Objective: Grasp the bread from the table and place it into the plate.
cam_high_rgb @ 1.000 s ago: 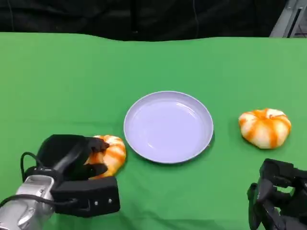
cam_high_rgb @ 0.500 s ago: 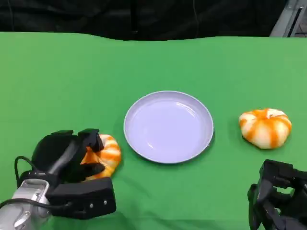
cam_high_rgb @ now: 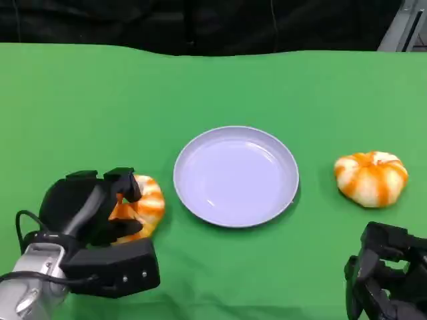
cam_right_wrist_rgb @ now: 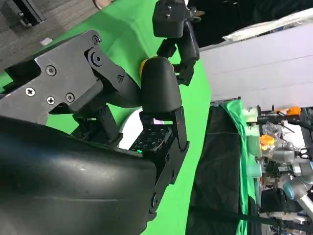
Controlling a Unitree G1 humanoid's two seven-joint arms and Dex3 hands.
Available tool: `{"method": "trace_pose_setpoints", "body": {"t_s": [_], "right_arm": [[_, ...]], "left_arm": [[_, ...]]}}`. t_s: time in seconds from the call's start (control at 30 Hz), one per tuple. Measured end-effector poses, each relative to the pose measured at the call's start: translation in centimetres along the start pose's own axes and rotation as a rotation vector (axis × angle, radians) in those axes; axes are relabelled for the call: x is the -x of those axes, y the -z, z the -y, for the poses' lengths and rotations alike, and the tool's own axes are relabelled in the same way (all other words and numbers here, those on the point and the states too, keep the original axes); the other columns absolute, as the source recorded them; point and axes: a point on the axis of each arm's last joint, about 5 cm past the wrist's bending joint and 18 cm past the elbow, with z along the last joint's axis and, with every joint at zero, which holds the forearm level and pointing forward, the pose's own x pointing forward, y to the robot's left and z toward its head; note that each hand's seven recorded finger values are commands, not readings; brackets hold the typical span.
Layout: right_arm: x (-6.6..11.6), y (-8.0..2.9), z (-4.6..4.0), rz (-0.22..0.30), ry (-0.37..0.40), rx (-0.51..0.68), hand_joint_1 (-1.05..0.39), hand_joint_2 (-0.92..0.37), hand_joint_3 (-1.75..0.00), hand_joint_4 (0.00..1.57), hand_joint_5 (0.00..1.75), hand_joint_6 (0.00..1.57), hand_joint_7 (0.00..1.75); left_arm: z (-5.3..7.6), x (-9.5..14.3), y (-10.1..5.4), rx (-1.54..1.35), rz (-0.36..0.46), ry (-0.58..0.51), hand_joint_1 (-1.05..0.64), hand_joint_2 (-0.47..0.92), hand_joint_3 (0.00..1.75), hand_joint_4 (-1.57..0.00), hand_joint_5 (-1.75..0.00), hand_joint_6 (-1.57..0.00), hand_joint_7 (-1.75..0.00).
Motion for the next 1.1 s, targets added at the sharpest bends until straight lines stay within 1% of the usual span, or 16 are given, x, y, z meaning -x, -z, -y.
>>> {"method": "trace_pose_setpoints", "body": {"t_s": [0.03,0.07,0.1,0.13,0.17,0.2,0.23,0.27,0.3,0.4,0.6,0.8,0.97,1.03,1.07,1.1], "right_arm": [[0.0,0.0,0.0,0.0,0.0,0.0,-0.07,-0.54,-1.2,0.91,1.7,0.85,1.48],[0.0,0.0,0.01,0.0,0.0,-0.001,-0.07,-0.54,-1.2,0.91,1.7,0.85,1.48],[0.0,0.0,0.01,0.001,-0.001,-0.001,-0.08,-0.54,-1.2,0.91,1.7,0.85,1.48],[0.0,0.0,0.01,0.001,-0.001,-0.001,-0.08,-0.54,-1.2,0.91,1.7,0.85,1.47],[0.0,0.0,0.02,0.002,-0.001,0.0,-0.07,-0.54,-1.21,0.91,1.7,0.85,1.47],[0.0,0.0,0.02,0.002,-0.001,0.0,-0.07,-0.54,-1.21,0.91,1.7,0.85,1.47],[0.0,0.0,0.02,0.002,-0.002,0.0,-0.07,-0.54,-1.21,0.91,1.7,0.85,1.47],[0.0,0.0,0.02,0.002,-0.001,0.0,-0.07,-0.54,-1.21,0.91,1.7,0.85,1.47],[0.0,0.0,0.02,0.002,0.0,0.0,-0.07,-0.54,-1.22,0.9,1.71,0.85,1.48],[0.1,-0.1,0.0,0.001,0.001,-0.002,-0.07,-0.53,-1.22,0.9,1.71,0.85,1.48],[0.1,-0.2,-0.03,0.007,-0.001,-0.003,-0.07,-0.54,-1.22,0.9,1.71,0.85,1.48],[0.1,-0.3,-0.11,0.005,-0.001,-0.005,-0.07,-0.53,-1.22,0.9,1.72,0.84,1.49],[0.2,-0.3,-0.12,0.002,0.0,-0.006,-0.08,-0.53,-1.22,0.9,1.72,0.84,1.49],[0.2,-0.3,-0.12,0.002,0.001,-0.006,-0.08,-0.53,-1.22,0.9,1.72,0.84,1.49],[0.2,-0.3,-0.12,0.002,0.001,-0.006,-0.08,-0.53,-1.22,0.9,1.72,0.84,1.49],[0.2,-0.3,-0.12,0.002,0.002,-0.006,-0.08,-0.53,-1.22,0.9,1.71,0.84,1.49]], "left_arm": [[0.0,0.1,0.0,0.001,-0.001,0.002,-0.11,0.92,0.04,-0.83,-1.32,-1.1,-0.55],[0.1,0.1,0.0,0.001,-0.001,0.004,-0.18,0.92,0.06,-0.84,-1.14,-1.11,-0.36],[0.1,0.2,0.0,0.002,-0.001,0.011,-0.3,0.92,0.09,-0.87,-0.77,-1.08,-0.16],[0.1,0.1,0.0,0.004,-0.003,0.035,-0.37,0.92,0.09,-0.92,-0.48,-1.04,-0.08],[-0.1,0.1,-0.1,0.005,-0.007,0.073,-0.4,0.92,0.09,-0.95,-0.32,-1.03,-0.04],[-0.3,0.0,-0.1,0.007,-0.011,0.1,-0.54,0.92,0.13,-0.84,-0.15,-0.92,-0.02],[-0.6,0.0,-0.1,0.006,-0.014,0.122,-0.6,0.92,0.16,-0.78,-0.08,-0.87,-0.01],[-0.8,-0.1,0.0,0.005,-0.017,0.144,-0.64,0.92,0.17,-0.75,-0.04,-0.84,0.0],[-1.0,-0.1,0.0,0.003,-0.019,0.161,-0.78,0.92,0.29,-0.58,-0.02,-0.71,0.0],[-1.3,-0.1,0.0,-0.019,-0.032,0.232,-0.94,0.92,0.43,-0.37,0.0,-0.59,0.0],[-1.7,-0.2,-0.1,-0.07,-0.071,0.371,-1.05,0.92,0.59,-0.06,0.0,-0.43,0.0],[-2.3,-0.5,-0.6,-0.105,-0.082,0.45,-1.05,0.92,0.61,0.0,0.0,-0.37,0.0],[-2.4,-0.5,-0.7,-0.105,-0.095,0.457,-1.05,0.92,0.6,0.0,0.0,-0.37,0.0],[-2.4,-0.5,-0.7,-0.106,-0.1,0.457,-1.03,0.92,0.53,-0.03,-0.01,-0.4,-0.01],[-2.4,-0.5,-0.7,-0.105,-0.1,0.457,-1.0,0.92,0.48,-0.07,-0.02,-0.42,-0.02],[-2.4,-0.5,-0.8,-0.104,-0.101,0.456,-0.84,0.92,0.39,-0.18,-0.06,-0.48,-0.03]]}}
